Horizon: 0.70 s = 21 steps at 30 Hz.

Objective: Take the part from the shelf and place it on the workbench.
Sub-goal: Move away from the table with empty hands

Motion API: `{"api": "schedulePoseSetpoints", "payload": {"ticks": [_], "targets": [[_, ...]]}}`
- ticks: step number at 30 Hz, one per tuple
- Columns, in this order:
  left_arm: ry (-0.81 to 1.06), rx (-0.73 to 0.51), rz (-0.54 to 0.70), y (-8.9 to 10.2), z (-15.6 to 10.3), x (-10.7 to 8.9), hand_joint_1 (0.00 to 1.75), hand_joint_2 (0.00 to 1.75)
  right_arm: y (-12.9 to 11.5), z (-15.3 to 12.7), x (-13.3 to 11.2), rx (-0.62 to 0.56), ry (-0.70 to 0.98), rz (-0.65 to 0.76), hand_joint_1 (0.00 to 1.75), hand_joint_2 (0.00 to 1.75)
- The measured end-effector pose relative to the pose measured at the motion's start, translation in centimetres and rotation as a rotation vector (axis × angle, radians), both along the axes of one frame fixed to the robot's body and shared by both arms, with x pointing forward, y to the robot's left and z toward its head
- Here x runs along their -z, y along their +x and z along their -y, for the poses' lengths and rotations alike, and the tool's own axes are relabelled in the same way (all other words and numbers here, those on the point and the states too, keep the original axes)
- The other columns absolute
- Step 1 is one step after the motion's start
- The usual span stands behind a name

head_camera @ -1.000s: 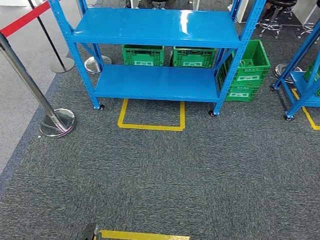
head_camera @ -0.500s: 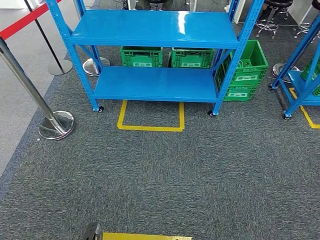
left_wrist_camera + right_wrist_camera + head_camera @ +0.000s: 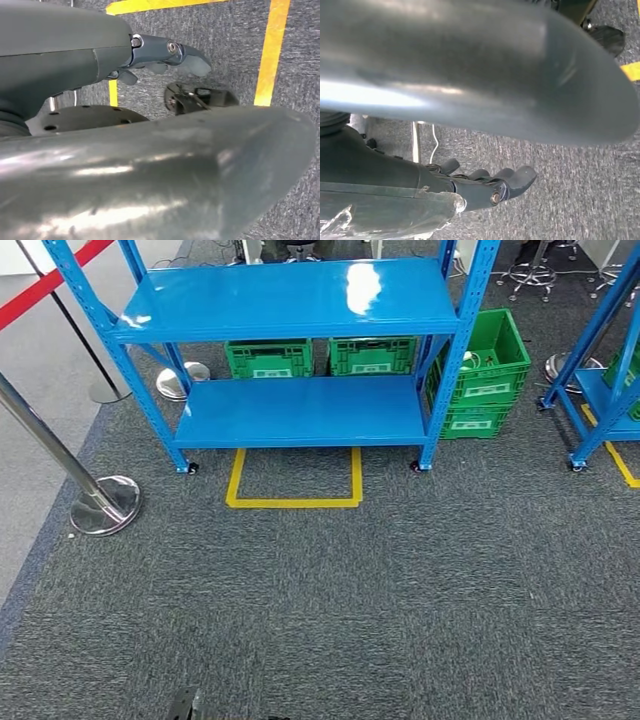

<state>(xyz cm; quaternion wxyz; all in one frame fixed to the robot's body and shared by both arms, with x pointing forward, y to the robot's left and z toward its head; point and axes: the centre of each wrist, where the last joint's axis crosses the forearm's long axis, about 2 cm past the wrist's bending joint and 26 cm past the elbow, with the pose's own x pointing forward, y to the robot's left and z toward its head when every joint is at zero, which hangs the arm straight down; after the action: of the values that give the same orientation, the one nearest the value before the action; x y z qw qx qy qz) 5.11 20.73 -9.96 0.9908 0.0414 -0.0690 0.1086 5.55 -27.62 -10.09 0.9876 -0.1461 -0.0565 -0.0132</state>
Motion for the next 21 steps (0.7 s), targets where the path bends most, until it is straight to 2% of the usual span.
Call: {"api": "schedulePoseSetpoints", "payload": {"ticks": [21], "targets": [[-0.005, 0.025, -0.001, -0.24, 0.11, 0.02, 0.00, 0.00, -0.02, -0.26, 0.06, -0.006, 0.014, 0.017, 0.00, 0.00]]}}
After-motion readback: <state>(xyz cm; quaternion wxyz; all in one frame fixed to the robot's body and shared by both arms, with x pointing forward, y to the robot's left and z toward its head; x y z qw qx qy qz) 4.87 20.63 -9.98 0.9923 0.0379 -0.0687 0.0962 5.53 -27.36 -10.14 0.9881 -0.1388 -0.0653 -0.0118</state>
